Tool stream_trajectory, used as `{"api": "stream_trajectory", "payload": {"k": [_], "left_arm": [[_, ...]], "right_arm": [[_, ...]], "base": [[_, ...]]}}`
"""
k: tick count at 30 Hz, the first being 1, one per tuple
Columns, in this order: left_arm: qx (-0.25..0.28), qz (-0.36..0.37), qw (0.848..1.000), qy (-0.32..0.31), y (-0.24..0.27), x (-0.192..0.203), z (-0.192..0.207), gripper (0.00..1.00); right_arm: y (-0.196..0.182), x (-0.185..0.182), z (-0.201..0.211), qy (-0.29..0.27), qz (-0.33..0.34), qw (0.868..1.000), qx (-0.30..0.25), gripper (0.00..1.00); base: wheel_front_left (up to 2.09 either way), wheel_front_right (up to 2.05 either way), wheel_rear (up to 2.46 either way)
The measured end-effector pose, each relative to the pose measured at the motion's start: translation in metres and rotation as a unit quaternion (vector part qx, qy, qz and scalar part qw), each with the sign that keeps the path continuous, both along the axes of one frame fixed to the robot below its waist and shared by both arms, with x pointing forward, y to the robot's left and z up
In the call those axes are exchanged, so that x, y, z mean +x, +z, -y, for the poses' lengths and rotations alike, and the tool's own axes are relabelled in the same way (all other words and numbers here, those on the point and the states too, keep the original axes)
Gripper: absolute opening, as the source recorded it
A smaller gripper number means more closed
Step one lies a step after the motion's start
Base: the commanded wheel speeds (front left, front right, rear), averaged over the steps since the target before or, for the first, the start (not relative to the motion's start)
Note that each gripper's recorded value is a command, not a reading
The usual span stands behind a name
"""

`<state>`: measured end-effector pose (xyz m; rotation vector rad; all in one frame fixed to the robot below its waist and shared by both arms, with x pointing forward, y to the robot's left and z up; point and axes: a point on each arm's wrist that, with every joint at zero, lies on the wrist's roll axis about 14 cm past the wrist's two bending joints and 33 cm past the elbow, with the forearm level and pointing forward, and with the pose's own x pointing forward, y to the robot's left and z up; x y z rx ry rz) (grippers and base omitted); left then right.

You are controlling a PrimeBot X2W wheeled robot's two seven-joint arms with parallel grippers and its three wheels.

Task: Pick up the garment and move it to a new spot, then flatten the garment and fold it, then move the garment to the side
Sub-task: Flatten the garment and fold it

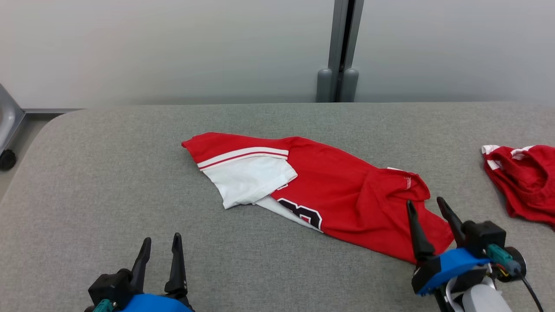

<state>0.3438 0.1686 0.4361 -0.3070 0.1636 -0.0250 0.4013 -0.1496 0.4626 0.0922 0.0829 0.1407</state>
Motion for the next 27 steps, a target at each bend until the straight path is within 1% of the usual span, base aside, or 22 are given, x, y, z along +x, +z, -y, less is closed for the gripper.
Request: {"api": "stream_trajectory", "payload": {"k": [4, 7, 11, 18, 19, 20, 21, 22, 27], "left_arm": [[0.001, 0.001, 1.000, 0.002, 0.000, 0.004, 0.000, 1.00], [0.001, 0.000, 1.000, 0.006, -0.001, 0.006, -0.001, 1.00], [-0.001, -0.003, 1.000, 0.017, -0.003, 0.007, -0.005, 1.00], [-0.001, -0.020, 0.999, 0.046, -0.012, 0.003, -0.020, 1.00], [-0.001, -0.023, 0.999, 0.049, -0.014, 0.002, -0.021, 1.00], [-0.001, -0.025, 0.998, 0.051, -0.016, 0.001, -0.023, 1.00], [0.000, -0.028, 0.998, 0.054, -0.017, 0.001, -0.024, 1.00], [0.000, -0.030, 0.998, 0.055, -0.018, 0.001, -0.025, 1.00], [0.003, -0.030, 0.998, 0.047, -0.020, 0.006, -0.021, 1.00]], "right_arm": [[0.007, 0.027, -0.012, 0.019, -0.007, 1.000, -0.020, 1.00], [0.001, 0.047, -0.023, 0.037, -0.035, 0.998, -0.037, 1.00], [-0.015, 0.069, -0.036, 0.054, -0.081, 0.993, -0.059, 1.00], [-0.054, 0.086, -0.055, 0.076, -0.156, 0.982, -0.076, 1.00], [-0.059, 0.087, -0.057, 0.078, -0.163, 0.980, -0.078, 0.58], [-0.063, 0.089, -0.058, 0.080, -0.168, 0.979, -0.078, 0.44], [-0.064, 0.091, -0.060, 0.081, -0.169, 0.979, -0.077, 0.24], [-0.065, 0.093, -0.061, 0.082, -0.169, 0.979, -0.076, 0.00], [-0.057, 0.097, -0.058, 0.073, -0.139, 0.986, -0.053, 0.00]], "base": [[0.00, 0.00, 0.00], [0.00, 0.00, 0.00], [0.00, 0.00, 0.00], [0.00, 0.00, 0.00], [0.00, 0.00, 0.00], [0.00, 0.00, 0.00], [0.00, 0.00, 0.00], [0.00, 0.00, 0.00], [0.00, 0.00, 0.00]]}}
